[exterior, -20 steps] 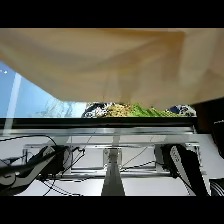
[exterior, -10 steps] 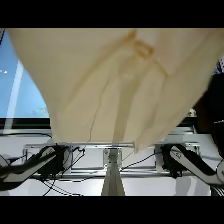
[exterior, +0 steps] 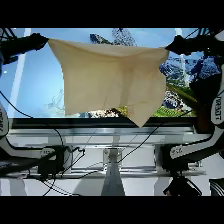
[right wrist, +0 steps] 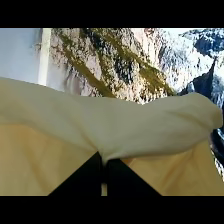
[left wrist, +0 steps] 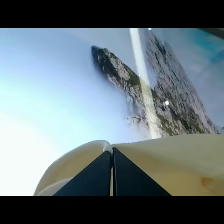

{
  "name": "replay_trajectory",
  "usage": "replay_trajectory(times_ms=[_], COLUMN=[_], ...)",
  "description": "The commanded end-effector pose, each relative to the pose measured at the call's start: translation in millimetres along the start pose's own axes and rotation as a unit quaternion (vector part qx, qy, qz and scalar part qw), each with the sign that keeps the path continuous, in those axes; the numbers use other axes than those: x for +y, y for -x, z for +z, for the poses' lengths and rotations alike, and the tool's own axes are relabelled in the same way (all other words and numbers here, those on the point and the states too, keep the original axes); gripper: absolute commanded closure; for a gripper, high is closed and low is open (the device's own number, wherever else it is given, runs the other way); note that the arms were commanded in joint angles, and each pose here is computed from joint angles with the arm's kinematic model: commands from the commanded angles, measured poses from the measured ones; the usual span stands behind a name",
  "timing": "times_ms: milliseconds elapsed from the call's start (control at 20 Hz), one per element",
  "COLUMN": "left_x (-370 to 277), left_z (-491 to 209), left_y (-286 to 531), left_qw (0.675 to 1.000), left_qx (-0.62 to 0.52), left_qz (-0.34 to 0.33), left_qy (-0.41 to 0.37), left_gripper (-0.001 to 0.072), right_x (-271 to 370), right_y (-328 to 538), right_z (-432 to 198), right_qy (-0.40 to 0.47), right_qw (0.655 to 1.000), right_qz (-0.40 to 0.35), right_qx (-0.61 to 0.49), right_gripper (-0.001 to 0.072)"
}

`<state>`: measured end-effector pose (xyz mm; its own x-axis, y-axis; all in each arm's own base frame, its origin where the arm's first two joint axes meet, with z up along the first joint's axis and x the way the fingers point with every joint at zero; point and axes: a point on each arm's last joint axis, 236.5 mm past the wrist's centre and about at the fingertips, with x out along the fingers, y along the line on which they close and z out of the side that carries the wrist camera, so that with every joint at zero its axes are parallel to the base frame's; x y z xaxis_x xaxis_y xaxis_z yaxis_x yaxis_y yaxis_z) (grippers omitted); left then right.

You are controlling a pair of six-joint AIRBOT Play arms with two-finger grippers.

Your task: Fold the clothes and pants, and hang the long-sleeved shirts on hangers.

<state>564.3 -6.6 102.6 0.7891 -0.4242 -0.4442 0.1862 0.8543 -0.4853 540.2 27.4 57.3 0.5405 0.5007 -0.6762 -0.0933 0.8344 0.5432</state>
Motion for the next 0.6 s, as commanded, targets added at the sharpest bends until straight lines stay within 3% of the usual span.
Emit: replay_trajectory(times_ms=[0,200,400,450,500,550], left_x=[14.7,9.6,30.8,28.2,28.0,29.8], left_z=[1.2,-67.0,-159.9,-170.4,-175.8,-179.2], left_y=[-21.0,-14.0,17.7,16.3,13.5,11.2], left_qw=[0.999,0.992,0.947,0.941,0.939,0.938], left_qx=[-0.025,0.121,0.32,0.336,0.342,0.345], left_qz=[0.016,0.008,0.039,0.027,0.021,0.021], left_qy=[0.039,0.025,0.012,0.025,0.034,0.038], left_gripper=[0.0697,0.0697,0.0695,0.0602,0.0288,-0.0013], right_x=[-23.0,-40.2,-53.7,-53.9,-53.5,-53.3], right_y=[-32.4,-29.2,-18.8,-18.7,-18.4,-17.6], right_z=[25.5,-12.8,-72.7,-72.6,-73.2,-75.5], right_qy=[-0.012,0.002,0.024,0.024,0.024,0.024], right_qw=[0.998,0.998,0.985,0.985,0.985,0.984], right_qz=[-0.029,-0.056,-0.08,-0.08,-0.08,-0.079], right_qx=[-0.062,0.02,0.15,0.15,0.152,0.156], right_gripper=[0.07,0.07,0.0695,0.0519,0.0247,0.0179])
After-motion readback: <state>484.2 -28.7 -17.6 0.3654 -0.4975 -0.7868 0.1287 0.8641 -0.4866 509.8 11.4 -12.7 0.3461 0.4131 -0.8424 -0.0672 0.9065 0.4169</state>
